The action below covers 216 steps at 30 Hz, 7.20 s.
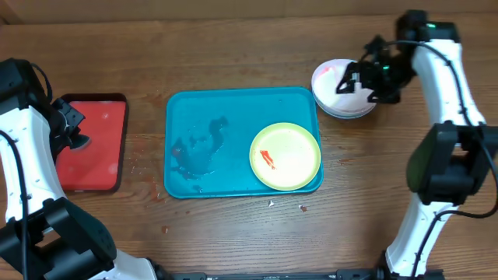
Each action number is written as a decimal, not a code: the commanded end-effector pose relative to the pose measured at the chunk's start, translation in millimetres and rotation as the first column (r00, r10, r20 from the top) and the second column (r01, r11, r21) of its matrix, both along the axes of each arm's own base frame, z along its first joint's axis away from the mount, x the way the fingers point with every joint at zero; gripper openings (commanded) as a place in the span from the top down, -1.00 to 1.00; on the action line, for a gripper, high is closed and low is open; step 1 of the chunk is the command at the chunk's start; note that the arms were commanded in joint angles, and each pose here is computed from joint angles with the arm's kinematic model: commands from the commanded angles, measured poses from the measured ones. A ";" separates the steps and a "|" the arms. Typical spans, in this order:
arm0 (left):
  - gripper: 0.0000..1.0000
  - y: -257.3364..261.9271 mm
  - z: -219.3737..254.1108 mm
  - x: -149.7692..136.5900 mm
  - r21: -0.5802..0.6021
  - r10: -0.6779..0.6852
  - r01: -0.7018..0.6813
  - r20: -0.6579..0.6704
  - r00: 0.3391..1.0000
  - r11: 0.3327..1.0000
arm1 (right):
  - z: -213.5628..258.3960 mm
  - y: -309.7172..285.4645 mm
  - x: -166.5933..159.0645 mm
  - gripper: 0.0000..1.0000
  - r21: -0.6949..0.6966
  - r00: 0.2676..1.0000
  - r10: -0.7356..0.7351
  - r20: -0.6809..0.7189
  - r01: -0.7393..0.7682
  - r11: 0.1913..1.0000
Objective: Clean dirty plates on tray and stack at the side
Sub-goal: 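Move the right gripper to the yellow plate rim and grasp it, then bring the sponge from the red tray to the yellow plate with the left gripper, then scrub the yellow plate with the sponge while the right gripper holds it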
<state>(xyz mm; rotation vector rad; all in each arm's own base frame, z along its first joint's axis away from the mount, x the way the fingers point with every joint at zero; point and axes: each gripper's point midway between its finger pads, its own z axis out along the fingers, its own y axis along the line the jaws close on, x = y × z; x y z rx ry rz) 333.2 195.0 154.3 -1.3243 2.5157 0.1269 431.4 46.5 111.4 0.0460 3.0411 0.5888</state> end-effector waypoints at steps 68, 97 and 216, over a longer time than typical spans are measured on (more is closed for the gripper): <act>0.92 -47.4 0.4 35.7 -0.102 -0.262 0.274 0.120 0.958 0.956 | -111.1 121.8 -106.0 0.62 -0.283 0.922 0.334 -0.197 -0.379 0.881; 0.91 -311.8 -31.6 55.8 -0.211 -0.773 0.806 0.233 0.591 0.553 | -109.3 163.8 -79.6 0.47 -0.147 0.982 0.170 -0.085 -0.181 0.973; 0.91 -258.3 -20.7 122.0 0.159 -0.596 0.585 0.024 0.803 0.795 | -98.6 174.2 -63.6 0.92 -0.120 0.996 0.079 -0.046 -0.084 0.989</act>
